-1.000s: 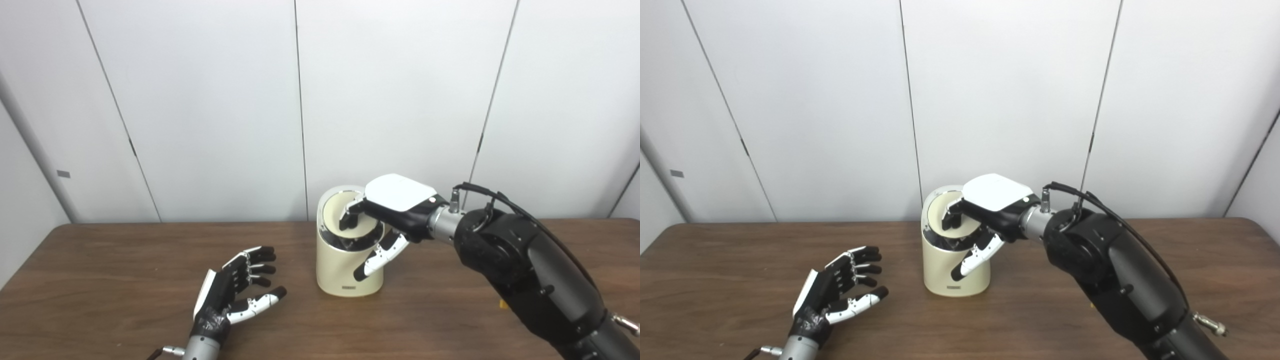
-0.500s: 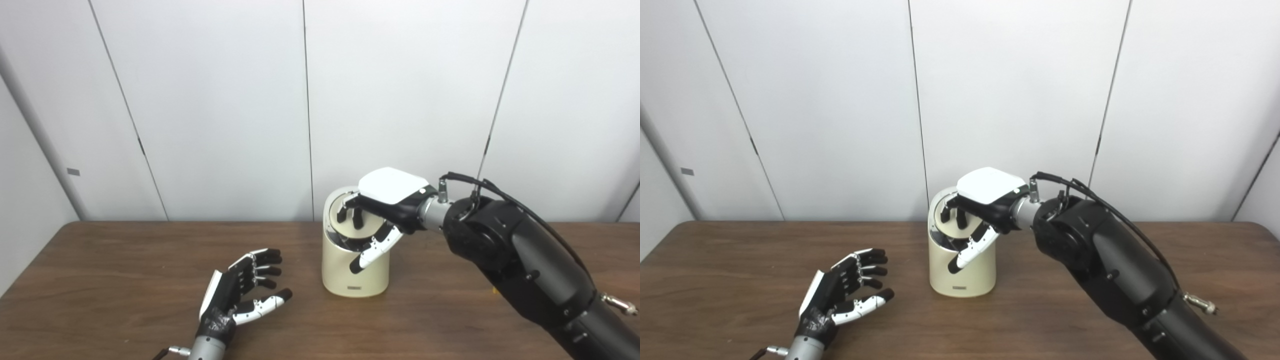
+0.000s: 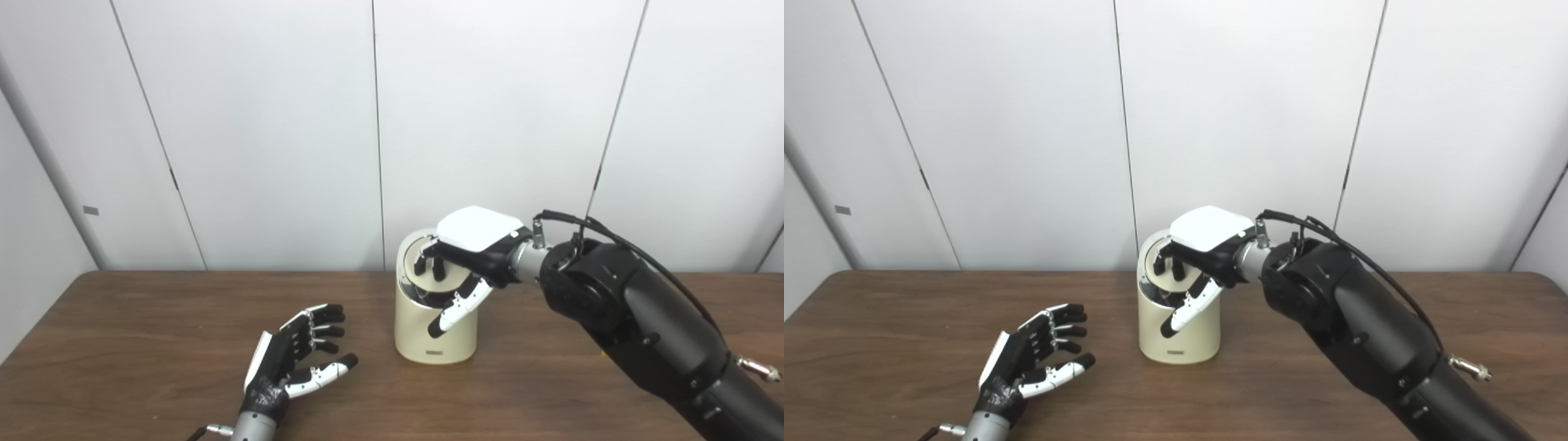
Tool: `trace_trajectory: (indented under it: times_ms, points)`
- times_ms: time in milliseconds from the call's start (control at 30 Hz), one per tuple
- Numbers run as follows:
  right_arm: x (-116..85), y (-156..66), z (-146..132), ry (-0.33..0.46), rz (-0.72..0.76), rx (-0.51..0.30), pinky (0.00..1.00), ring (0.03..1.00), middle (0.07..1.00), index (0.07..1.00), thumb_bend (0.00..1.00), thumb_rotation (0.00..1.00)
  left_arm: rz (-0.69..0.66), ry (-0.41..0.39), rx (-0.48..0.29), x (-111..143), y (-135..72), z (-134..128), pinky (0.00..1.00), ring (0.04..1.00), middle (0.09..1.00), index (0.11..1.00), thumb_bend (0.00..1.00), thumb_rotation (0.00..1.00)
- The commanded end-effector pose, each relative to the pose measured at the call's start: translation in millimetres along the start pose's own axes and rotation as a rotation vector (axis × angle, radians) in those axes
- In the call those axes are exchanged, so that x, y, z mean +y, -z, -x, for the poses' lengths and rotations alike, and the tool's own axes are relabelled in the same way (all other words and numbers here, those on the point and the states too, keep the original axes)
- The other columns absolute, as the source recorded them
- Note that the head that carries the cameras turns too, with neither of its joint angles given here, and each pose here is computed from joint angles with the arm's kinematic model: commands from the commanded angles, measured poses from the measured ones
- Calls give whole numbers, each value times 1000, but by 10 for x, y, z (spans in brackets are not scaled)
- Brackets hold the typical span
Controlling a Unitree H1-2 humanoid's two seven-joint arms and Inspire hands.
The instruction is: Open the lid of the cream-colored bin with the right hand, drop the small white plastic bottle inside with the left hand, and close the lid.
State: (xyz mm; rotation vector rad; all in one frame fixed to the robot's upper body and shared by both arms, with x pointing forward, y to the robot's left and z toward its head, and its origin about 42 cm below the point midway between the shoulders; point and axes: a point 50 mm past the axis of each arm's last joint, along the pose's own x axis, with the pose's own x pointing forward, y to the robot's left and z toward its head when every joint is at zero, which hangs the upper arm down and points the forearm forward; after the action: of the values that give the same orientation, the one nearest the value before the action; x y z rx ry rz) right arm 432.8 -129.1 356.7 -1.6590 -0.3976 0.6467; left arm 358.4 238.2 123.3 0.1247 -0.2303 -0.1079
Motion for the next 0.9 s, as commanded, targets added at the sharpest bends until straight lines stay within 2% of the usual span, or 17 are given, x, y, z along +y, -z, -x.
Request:
trace_trajectory:
  times_ms: [0, 167, 467, 600, 867]
  points:
    - [396, 189, 57, -198, -46, 75, 893, 871, 803, 731, 707, 618, -8, -7, -13, 11, -1, 31, 589, 683, 741, 739, 697, 24]
    - [170, 214, 168, -119, -110, 54, 850, 858, 780, 720, 698, 638, 1, -3, -9, 13, 1, 31, 593, 690, 745, 743, 693, 12]
    - [-213, 281, 362, -6, -170, 59, 747, 826, 764, 735, 680, 613, -3, -2, -6, 19, 2, 20, 588, 682, 744, 741, 698, 29]
    - [-245, 322, 425, 28, -208, 55, 714, 807, 749, 722, 670, 556, 2, 2, -6, 17, -2, 16, 584, 680, 743, 743, 698, 26]
    - [-179, 365, 481, 98, -247, 53, 678, 764, 735, 713, 660, 409, 2, 4, -4, 7, -12, 26, 585, 679, 742, 742, 700, 26]
